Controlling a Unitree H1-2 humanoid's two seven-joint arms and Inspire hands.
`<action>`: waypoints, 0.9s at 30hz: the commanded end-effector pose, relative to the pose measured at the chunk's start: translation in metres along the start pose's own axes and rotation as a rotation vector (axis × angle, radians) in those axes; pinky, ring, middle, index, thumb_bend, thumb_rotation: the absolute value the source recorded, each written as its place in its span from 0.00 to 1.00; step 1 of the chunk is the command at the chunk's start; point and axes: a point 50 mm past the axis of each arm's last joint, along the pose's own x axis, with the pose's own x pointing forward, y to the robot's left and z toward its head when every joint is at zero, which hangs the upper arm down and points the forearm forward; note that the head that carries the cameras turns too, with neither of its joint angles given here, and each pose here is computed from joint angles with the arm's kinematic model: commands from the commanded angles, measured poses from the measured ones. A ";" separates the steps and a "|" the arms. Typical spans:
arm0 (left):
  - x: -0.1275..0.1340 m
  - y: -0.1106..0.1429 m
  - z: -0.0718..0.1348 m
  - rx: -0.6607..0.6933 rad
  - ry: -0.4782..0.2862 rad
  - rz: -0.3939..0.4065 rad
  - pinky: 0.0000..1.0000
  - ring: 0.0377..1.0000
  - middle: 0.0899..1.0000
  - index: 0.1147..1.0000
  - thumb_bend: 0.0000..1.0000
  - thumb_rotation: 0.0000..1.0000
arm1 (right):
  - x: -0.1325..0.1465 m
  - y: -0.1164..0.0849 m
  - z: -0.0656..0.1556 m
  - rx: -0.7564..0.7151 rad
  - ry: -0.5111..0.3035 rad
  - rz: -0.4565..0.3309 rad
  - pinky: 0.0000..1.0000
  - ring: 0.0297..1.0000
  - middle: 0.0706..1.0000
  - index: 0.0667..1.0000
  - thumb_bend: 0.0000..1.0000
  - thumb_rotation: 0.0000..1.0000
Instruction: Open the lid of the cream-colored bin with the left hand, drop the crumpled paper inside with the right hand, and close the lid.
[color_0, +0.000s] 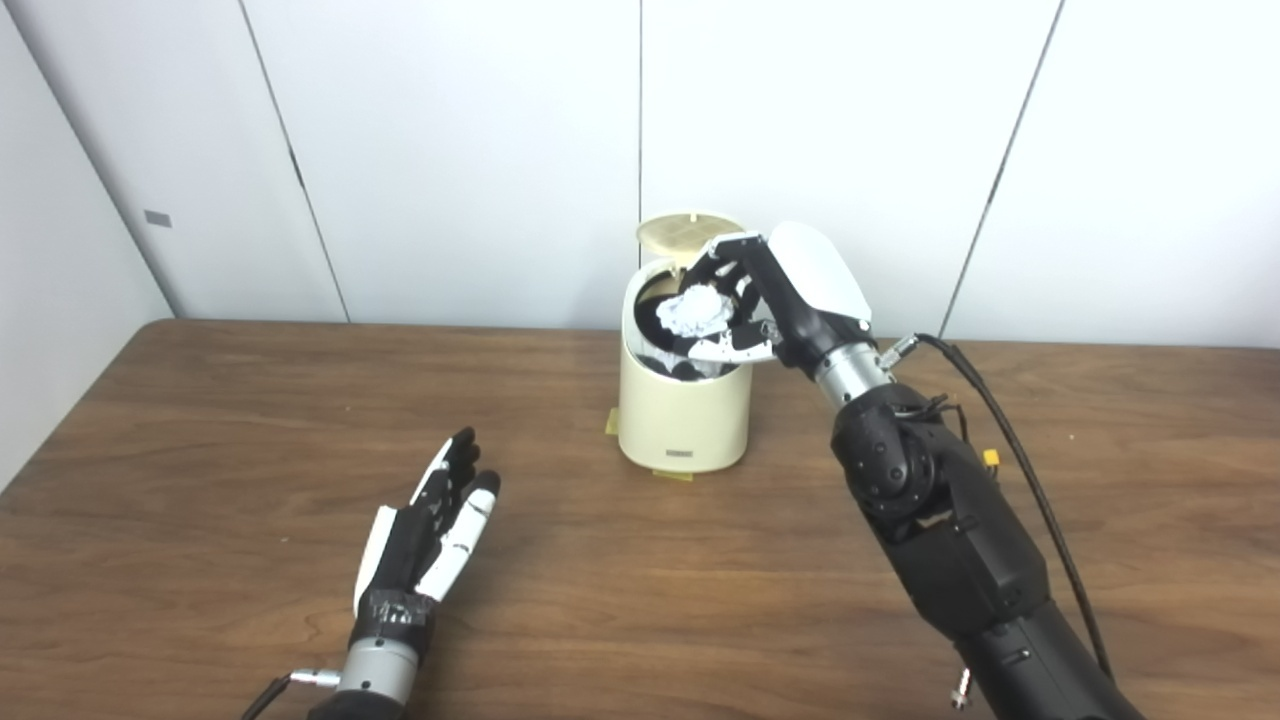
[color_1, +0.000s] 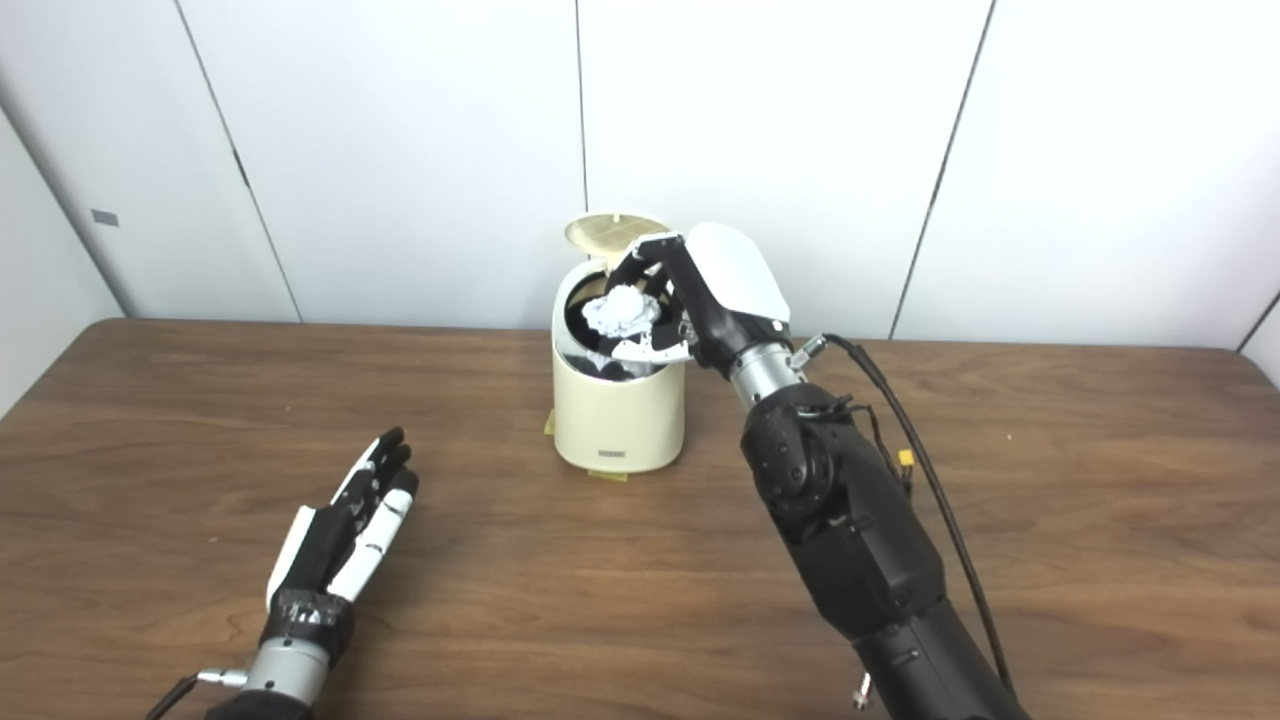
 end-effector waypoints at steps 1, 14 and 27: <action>0.000 -0.004 0.009 -0.004 -0.038 -0.009 1.00 0.97 0.96 1.00 0.51 0.69 | 0.012 -0.020 0.005 -0.038 -0.027 -0.037 0.47 0.55 0.60 0.46 0.52 0.14; 0.000 -0.003 0.010 -0.003 -0.038 -0.015 1.00 0.97 0.94 0.97 0.51 0.66 | 0.009 -0.017 0.003 -0.044 -0.032 -0.031 0.56 0.60 0.61 0.63 0.89 0.11; -0.003 -0.004 0.011 -0.005 -0.035 -0.015 1.00 0.98 0.95 0.97 0.51 0.66 | 0.004 -0.019 0.001 -0.040 -0.040 -0.055 0.60 0.62 0.61 0.62 0.88 0.13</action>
